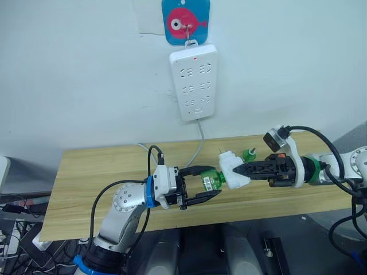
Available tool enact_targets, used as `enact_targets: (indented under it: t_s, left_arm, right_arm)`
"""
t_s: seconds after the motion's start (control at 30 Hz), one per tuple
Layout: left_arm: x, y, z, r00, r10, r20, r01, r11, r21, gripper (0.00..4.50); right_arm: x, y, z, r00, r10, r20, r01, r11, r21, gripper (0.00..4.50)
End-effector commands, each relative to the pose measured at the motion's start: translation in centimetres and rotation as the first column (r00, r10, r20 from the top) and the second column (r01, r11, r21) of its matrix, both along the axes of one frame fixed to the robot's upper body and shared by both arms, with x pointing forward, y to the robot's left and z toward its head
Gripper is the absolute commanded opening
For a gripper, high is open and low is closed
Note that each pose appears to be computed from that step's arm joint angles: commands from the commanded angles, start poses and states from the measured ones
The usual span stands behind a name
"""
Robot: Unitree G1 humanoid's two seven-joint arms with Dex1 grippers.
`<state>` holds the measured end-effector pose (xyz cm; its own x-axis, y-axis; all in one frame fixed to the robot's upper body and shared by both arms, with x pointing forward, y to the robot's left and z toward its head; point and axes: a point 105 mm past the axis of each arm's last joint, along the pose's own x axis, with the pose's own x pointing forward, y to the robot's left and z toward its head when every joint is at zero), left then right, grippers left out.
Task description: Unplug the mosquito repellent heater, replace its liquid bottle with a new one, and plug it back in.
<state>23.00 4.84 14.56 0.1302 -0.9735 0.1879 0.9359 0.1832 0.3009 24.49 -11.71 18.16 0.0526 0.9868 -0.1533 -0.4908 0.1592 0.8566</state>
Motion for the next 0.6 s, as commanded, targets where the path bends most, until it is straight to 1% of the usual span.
enact_targets:
  t_s: [0.03, 0.2, 0.47, 0.53, 0.57, 0.6]
  left_arm:
    - [-0.67, -1.18, 0.77, 0.998, -0.046, 0.036, 0.047, 0.999, -0.022, 2.27]
    - [-0.46, -1.23, 1.01, 0.998, -0.045, 0.044, 0.046, 0.998, -0.03, 2.27]
    - [-0.49, -0.95, 0.84, 0.998, -0.045, 0.038, 0.046, 0.999, -0.023, 2.27]
    - [-0.47, -0.94, 0.79, 0.998, -0.045, 0.037, 0.046, 0.999, -0.019, 2.27]
    - [-0.46, -0.94, 0.78, 0.998, -0.044, 0.037, 0.045, 0.999, -0.019, 2.27]
    - [-0.45, -0.95, 0.77, 0.998, -0.044, 0.036, 0.044, 0.999, -0.019, 2.27]
  right_arm:
    - [-1.59, 2.02, 1.37, 0.993, 0.103, 0.065, -0.108, 0.991, 0.08, 2.95]
    - [-1.83, 2.59, 0.67, 0.995, 0.083, 0.06, -0.089, 0.991, 0.101, 2.95]
    - [-2.37, 2.23, 0.61, 0.992, 0.12, 0.036, -0.123, 0.986, 0.109, 2.95]
    - [-2.45, 2.21, 0.67, 0.991, 0.129, 0.034, -0.132, 0.985, 0.109, 3.67]
    - [-2.47, 2.2, 0.69, 0.991, 0.132, 0.033, -0.135, 0.985, 0.11, 3.93]
    - [-2.49, 2.22, 0.7, 0.99, 0.135, 0.032, -0.138, 0.984, 0.108, 4.42]
